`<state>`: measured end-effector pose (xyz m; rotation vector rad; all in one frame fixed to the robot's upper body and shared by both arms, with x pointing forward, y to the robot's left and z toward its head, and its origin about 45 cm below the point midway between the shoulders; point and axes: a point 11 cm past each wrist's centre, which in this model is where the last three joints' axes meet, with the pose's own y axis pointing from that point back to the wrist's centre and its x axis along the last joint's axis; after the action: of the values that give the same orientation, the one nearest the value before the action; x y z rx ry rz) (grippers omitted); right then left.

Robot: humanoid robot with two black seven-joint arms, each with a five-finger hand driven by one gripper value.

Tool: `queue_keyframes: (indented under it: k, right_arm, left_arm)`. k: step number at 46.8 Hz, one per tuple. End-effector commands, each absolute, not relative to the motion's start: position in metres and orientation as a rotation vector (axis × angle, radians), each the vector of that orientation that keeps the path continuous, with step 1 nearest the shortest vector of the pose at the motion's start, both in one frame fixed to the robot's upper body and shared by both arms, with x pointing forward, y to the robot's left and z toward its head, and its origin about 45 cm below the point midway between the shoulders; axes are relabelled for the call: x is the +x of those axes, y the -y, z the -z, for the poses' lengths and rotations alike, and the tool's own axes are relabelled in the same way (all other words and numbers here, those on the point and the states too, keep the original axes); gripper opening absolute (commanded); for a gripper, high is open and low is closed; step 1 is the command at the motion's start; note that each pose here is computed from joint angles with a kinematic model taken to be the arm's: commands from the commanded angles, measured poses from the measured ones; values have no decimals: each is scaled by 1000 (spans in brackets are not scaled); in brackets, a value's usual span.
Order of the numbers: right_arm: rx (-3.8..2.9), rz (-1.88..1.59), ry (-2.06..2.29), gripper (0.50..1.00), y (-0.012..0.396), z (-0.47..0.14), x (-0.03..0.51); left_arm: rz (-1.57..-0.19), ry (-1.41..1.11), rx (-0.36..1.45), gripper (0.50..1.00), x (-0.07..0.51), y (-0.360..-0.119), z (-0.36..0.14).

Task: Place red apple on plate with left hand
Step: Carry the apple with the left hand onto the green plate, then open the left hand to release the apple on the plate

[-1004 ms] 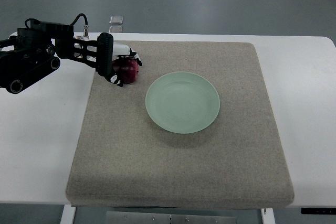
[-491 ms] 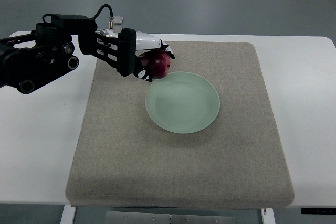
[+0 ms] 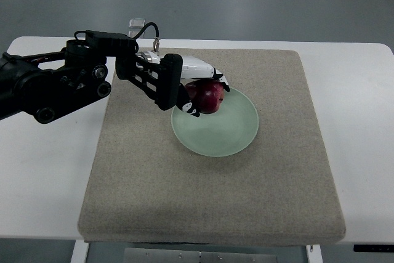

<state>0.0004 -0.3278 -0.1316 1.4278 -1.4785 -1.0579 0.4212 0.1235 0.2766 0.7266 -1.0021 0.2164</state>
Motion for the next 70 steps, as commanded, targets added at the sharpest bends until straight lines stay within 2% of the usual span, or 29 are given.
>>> queue_keyframes:
  k: [1, 29, 32, 36, 38, 52, 65, 70]
  right_arm:
    - [1428, 1058, 1479, 964, 328, 132, 0]
    - [1428, 1058, 1479, 964, 328, 132, 0]
    - [1428, 1058, 1479, 964, 328, 132, 0]
    - [1428, 1058, 1479, 964, 328, 132, 0]
    - [1428, 1058, 1479, 964, 328, 132, 0]
    - [1428, 1058, 1479, 964, 328, 132, 0]
    - [1428, 1058, 1479, 964, 328, 132, 0]
    - [1428, 1058, 1479, 964, 328, 132, 0]
  left_arm:
    - [-200, 992, 717, 806, 417, -117, -270]
    - [-184, 952, 727, 853, 413, -103, -242]
    - [-185, 953, 727, 883, 414, -103, -243]
    - [-184, 951, 725, 896, 413, -103, -242]
    - [-186, 949, 726, 923, 413, -103, -241]
    - [-186, 944, 726, 949, 413, -104, -240]
    - [-247, 939, 769, 958, 430, -124, -245]
    - [-296, 935, 805, 960, 442, -143, -250]
